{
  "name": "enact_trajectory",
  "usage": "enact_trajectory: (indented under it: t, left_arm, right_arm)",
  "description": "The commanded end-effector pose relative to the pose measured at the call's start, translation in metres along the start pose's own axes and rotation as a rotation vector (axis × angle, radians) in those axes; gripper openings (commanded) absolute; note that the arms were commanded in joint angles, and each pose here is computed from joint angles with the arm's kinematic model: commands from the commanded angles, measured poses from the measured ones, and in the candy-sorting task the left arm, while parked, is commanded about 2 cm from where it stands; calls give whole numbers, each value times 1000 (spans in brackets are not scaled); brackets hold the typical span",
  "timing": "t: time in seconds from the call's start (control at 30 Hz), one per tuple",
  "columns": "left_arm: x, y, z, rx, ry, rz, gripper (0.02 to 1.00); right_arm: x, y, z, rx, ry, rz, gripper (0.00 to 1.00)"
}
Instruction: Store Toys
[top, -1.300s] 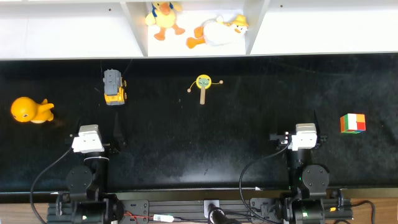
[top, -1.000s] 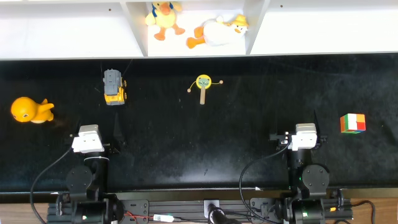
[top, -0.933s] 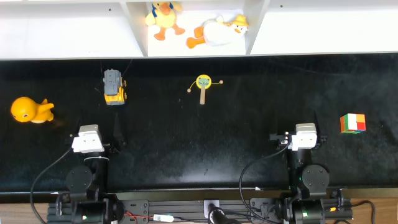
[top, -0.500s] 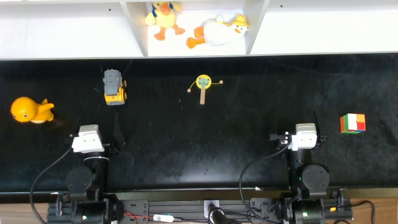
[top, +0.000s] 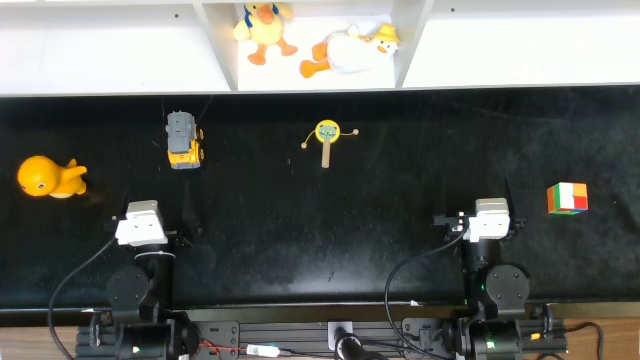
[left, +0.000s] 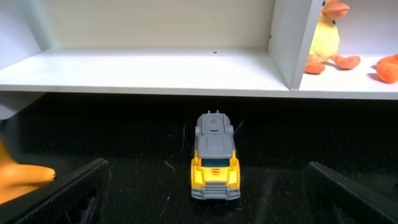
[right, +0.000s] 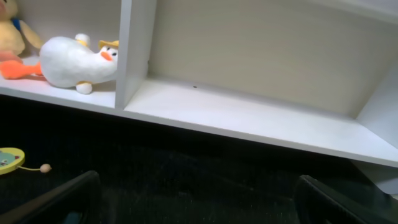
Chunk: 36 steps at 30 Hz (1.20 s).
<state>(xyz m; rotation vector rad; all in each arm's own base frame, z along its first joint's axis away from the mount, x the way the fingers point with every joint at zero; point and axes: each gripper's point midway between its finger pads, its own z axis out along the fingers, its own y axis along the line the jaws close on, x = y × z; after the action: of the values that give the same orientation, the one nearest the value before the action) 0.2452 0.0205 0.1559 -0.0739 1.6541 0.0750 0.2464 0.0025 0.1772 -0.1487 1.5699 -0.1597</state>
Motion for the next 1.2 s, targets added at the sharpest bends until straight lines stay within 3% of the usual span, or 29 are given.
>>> enact_trajectory:
  t: [0.03,0.17,0.3,0.47,0.67,0.87,1.0,1.2]
  left_arm:
    - [0,2,0,-13,-5,-10,998]
    - [-17,-7,-2,36,9,-75,996]
    - [-40,0,-4,4,235,-64,996]
    - [-70,25,-6,-46,486,90,993]
    - [-105,62,16,24,579,171,993]
    - [-93,124,22,-8,624,104,996]
    - [-87,162,2,-95,639,95,993]
    - [-78,187,-11,-92,658,195,996]
  right_arm:
    - [4,2,0,-6,1,-4,993]
    - [4,2,0,-6,1,-4,996]
    - [4,2,0,-6,1,-4,996]
    - [4,2,0,-6,1,-4,996]
    - [4,2,0,-6,1,-4,996]
    - [4,2,0,-6,1,-4,996]
    - [4,2,0,-6,1,-4,996]
    - [4,2,0,-6,1,-4,996]
